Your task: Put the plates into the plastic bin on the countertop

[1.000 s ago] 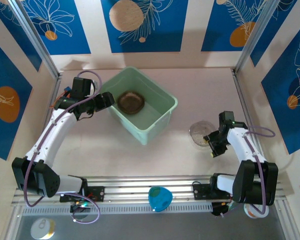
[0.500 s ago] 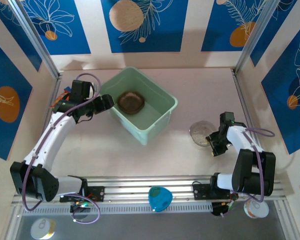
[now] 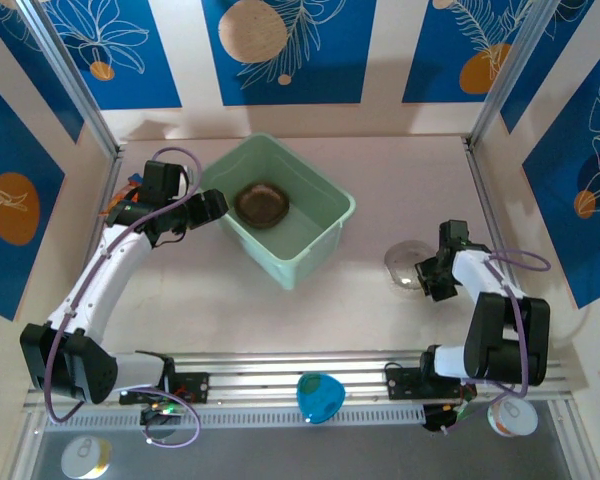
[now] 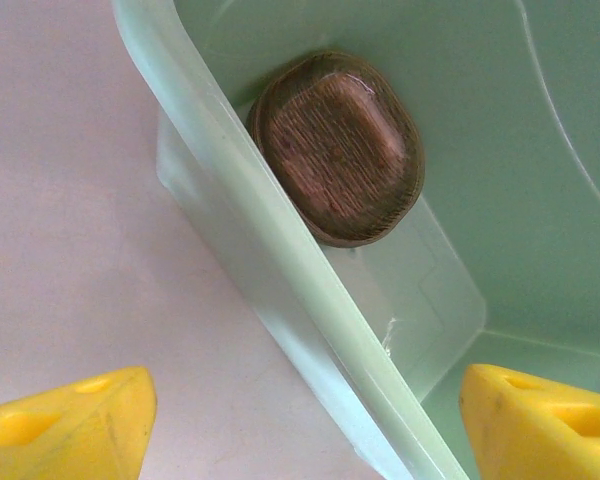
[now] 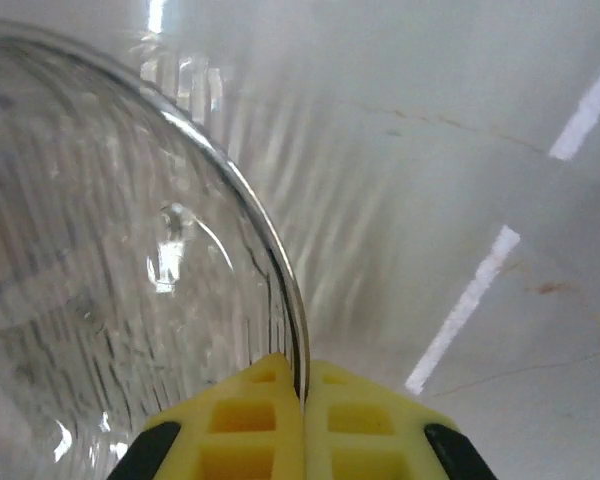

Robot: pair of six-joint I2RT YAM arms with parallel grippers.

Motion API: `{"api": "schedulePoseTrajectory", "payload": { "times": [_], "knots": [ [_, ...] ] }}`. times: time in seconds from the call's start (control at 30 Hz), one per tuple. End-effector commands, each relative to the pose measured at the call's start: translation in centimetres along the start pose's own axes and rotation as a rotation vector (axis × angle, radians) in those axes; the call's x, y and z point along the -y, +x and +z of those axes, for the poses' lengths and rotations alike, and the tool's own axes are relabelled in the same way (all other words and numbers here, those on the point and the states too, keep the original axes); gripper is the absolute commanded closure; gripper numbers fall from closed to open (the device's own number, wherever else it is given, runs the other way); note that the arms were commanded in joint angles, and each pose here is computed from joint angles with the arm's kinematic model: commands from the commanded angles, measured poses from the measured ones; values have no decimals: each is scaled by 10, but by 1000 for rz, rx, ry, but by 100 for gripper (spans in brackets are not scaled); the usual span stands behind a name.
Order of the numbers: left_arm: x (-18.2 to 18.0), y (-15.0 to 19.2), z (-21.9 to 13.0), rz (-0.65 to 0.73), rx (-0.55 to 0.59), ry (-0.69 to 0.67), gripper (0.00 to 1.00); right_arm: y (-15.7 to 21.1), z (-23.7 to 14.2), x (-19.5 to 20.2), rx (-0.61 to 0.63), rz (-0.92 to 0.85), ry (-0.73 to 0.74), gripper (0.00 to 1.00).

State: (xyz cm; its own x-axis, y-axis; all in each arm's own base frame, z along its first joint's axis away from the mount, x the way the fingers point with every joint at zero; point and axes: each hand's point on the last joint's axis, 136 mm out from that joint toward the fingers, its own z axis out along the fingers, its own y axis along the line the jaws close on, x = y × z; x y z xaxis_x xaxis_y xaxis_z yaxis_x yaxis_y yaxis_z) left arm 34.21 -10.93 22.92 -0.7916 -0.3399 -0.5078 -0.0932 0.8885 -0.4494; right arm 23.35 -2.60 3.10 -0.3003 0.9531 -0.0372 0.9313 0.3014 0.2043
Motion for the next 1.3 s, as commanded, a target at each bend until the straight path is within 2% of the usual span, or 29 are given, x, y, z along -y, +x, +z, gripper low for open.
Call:
{"api": "schedulePoseTrajectory", "payload": {
  "times": [0.0, 0.37, 0.57, 0.67, 0.8, 0.9, 1.0, 1.13, 1.27],
  "knots": [
    [6, 1, -1, 6, -2, 20, 21, -4, -9, 11, 64, 14, 17, 100],
    [9, 1, 2, 9, -4, 39, 20, -11, -66, -12, 142, 5, -155, 100],
    [14, -4, 4, 15, -6, 54, 20, -16, -113, -46, 159, 8, -293, 100],
    [15, -6, 4, 24, -6, 52, 20, -19, -152, -79, 210, -27, -413, 100],
    [17, -7, 9, 29, -26, 51, 20, -14, -211, -146, 259, -141, -599, 100],
    [16, -7, 13, 31, -36, 41, 20, 12, -245, -205, 261, -292, -693, 100],
    [15, -12, 12, 35, -29, 24, 20, 59, -254, -261, 173, -430, -761, 100],
    [14, -20, 10, 26, -12, 2, 20, 128, -241, -313, 45, -553, -775, 100],
    [8, -24, 7, 23, -3, -30, 20, 183, -210, -333, -83, -587, -706, 100]
  ]
}}
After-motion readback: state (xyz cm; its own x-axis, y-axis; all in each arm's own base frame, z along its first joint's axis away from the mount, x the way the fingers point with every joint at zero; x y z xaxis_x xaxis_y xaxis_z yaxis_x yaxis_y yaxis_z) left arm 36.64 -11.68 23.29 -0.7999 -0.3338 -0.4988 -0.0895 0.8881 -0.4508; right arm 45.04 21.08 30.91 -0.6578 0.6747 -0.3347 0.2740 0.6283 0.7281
